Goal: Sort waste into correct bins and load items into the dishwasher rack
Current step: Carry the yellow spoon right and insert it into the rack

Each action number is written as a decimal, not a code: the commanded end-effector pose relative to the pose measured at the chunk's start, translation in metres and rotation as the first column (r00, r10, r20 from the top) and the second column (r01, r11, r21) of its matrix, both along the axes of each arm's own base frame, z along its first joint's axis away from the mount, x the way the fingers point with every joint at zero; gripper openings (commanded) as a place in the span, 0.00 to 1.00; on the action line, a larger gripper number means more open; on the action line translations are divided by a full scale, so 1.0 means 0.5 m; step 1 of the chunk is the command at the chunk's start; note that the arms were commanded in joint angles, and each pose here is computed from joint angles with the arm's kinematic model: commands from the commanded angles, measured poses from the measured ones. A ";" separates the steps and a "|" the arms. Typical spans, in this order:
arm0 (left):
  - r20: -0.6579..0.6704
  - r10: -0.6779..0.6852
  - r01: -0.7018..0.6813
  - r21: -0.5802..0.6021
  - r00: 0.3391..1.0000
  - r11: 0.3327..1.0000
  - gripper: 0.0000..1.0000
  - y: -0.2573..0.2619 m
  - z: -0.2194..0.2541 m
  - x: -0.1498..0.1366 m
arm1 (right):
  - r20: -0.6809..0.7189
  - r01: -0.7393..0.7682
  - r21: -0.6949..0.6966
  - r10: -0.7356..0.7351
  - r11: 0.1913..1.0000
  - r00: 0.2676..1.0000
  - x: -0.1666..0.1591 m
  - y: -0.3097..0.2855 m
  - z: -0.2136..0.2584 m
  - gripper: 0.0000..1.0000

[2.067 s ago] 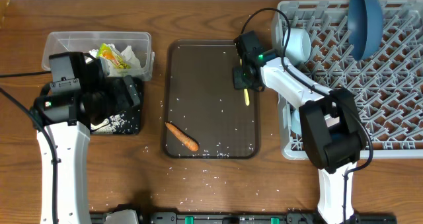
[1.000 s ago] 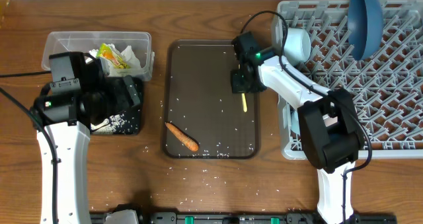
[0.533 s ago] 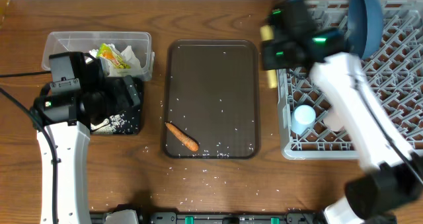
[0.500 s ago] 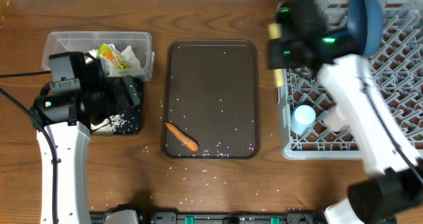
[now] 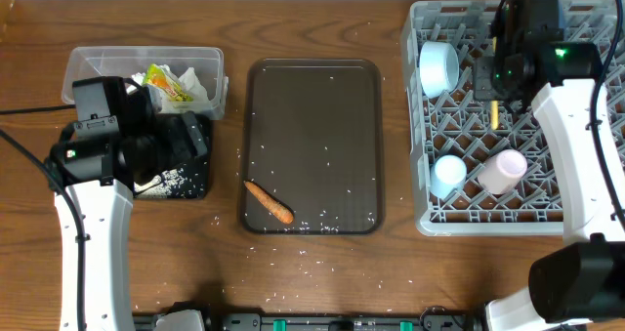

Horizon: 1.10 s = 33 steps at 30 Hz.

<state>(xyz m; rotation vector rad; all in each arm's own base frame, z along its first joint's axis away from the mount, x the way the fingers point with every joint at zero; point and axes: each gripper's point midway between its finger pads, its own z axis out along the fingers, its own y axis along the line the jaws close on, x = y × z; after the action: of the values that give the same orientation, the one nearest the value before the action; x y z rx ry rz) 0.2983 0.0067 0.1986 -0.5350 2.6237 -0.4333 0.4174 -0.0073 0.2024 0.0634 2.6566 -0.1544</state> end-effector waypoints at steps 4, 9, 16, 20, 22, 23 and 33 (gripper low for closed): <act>-0.001 0.005 -0.005 0.013 1.000 1.000 0.93 0.007 -0.001 0.002 | -0.010 -0.081 -0.083 0.080 0.993 0.997 0.020 -0.044 -0.070 0.01; -0.001 0.005 -0.005 0.013 1.000 1.000 0.93 0.007 -0.001 0.002 | 0.027 -0.139 -0.133 0.144 0.981 0.989 0.044 -0.058 -0.094 0.01; -0.001 0.005 -0.005 0.013 1.000 1.000 0.94 0.007 -0.001 0.002 | 0.087 -0.126 -0.146 0.139 0.981 0.986 0.067 -0.069 -0.104 0.30; -0.001 0.005 -0.005 0.013 1.000 1.000 0.93 0.007 -0.001 0.002 | 0.109 -0.124 -0.149 0.141 0.981 0.984 0.075 -0.066 -0.096 0.51; -0.001 0.005 -0.005 0.013 1.000 1.000 0.93 0.007 -0.001 0.002 | 0.121 -0.122 -0.146 0.141 0.982 0.983 0.076 -0.065 -0.088 0.52; -0.001 0.005 -0.005 0.013 1.000 1.000 0.93 0.007 -0.001 0.002 | 0.131 -0.118 -0.140 0.136 0.983 0.982 0.076 -0.064 -0.081 0.52; -0.001 0.005 -0.005 0.013 1.000 1.000 0.93 0.007 -0.001 0.002 | 0.379 -0.267 0.009 0.244 0.964 0.893 0.010 0.043 0.132 0.73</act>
<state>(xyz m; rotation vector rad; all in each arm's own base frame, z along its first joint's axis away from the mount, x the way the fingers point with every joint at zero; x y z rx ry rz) 0.2983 0.0067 0.1986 -0.5349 2.6237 -0.4338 0.4388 -0.0110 0.2137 -0.1609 2.3932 -0.1081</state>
